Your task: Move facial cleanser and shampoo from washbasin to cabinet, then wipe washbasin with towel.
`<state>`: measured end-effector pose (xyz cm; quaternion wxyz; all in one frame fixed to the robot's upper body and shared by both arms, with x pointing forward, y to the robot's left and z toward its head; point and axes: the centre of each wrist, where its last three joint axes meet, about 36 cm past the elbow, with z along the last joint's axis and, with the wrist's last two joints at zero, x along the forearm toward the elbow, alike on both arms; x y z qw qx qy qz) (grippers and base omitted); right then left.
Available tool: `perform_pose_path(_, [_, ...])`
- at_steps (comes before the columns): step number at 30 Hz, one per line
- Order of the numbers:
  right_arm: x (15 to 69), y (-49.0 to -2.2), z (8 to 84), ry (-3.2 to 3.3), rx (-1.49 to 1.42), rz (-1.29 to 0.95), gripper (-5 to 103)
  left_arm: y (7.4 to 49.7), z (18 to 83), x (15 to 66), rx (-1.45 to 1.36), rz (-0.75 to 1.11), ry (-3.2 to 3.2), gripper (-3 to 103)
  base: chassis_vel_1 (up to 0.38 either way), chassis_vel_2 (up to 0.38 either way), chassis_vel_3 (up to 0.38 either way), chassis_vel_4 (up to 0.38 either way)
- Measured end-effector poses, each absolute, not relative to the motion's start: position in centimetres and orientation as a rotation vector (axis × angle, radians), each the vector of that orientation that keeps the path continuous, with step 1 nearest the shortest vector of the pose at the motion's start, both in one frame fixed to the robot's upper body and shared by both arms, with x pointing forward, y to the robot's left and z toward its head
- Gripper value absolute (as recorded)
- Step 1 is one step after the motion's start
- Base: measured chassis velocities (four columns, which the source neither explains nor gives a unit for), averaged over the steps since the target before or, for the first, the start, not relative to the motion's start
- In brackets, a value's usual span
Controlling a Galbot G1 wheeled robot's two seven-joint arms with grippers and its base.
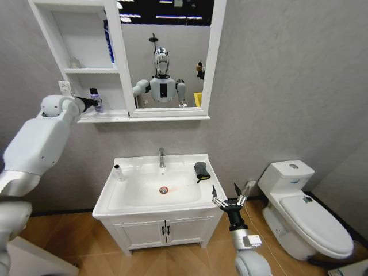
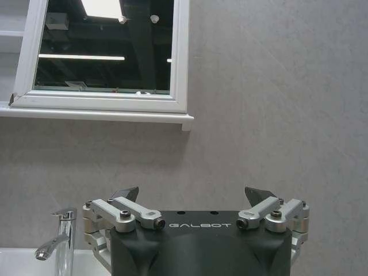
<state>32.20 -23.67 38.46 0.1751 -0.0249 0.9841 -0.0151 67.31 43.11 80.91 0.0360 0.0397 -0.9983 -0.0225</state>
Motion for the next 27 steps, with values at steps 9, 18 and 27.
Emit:
perform_pose_path(9, [32.1, -23.6, 38.4, 2.792, -0.066, -0.036, 100, 43.3, 80.5, 67.4, 0.133, -0.061, -3.067, 69, 0.0, 0.0, 0.0, 0.0])
perform_pose_path(18, [32.2, -23.2, 38.3, 2.792, -0.073, -0.028, 100, 44.6, 78.5, 64.0, 0.132, -0.102, -3.126, 98, 0.0, 0.0, 0.0, 0.0])
perform_pose_path(27, [32.3, -22.7, 38.3, 2.797, -0.091, -0.027, 100, 43.3, 74.6, 57.3, -0.027, -0.229, -3.23, 100, 0.0, 0.0, 0.0, 0.0])
